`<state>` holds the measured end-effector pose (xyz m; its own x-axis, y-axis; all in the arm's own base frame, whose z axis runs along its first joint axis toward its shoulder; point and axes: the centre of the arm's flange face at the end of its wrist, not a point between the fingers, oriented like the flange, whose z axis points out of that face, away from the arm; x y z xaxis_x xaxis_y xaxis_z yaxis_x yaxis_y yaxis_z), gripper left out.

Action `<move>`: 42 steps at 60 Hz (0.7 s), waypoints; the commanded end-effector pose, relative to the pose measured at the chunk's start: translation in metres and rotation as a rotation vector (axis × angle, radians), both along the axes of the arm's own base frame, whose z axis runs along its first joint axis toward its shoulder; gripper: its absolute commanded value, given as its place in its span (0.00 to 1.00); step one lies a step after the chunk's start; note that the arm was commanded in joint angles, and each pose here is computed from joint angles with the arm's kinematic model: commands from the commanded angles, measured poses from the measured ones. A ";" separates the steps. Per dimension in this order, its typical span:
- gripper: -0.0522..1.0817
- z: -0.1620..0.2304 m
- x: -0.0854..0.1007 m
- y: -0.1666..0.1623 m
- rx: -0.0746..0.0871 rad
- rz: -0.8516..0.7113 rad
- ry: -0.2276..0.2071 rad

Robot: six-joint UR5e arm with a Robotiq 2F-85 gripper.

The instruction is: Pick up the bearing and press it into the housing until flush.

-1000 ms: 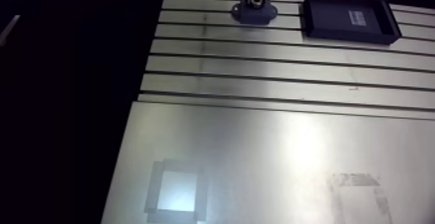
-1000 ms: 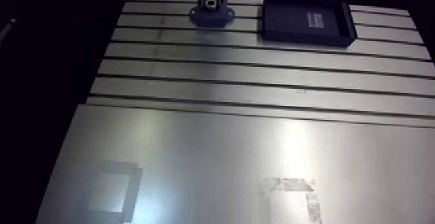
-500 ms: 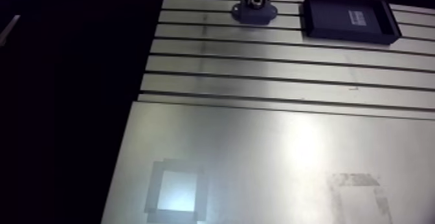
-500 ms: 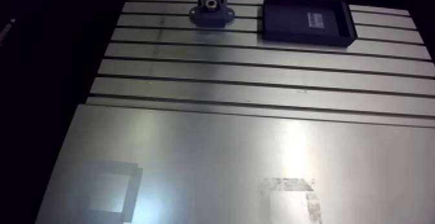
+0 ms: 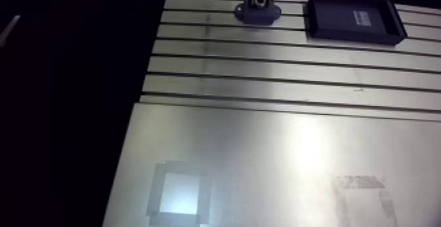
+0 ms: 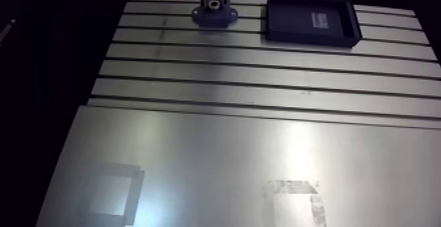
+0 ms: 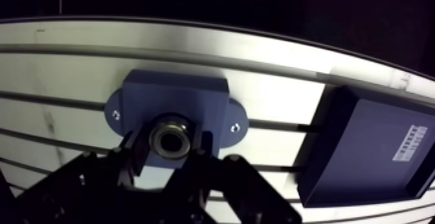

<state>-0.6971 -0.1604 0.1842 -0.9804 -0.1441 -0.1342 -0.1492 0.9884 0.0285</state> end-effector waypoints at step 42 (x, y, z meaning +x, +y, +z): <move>0.63 0.003 -0.002 0.000 0.000 0.001 0.006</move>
<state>-0.6986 -0.1597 0.1868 -0.9811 -0.1445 -0.1288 -0.1493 0.9884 0.0289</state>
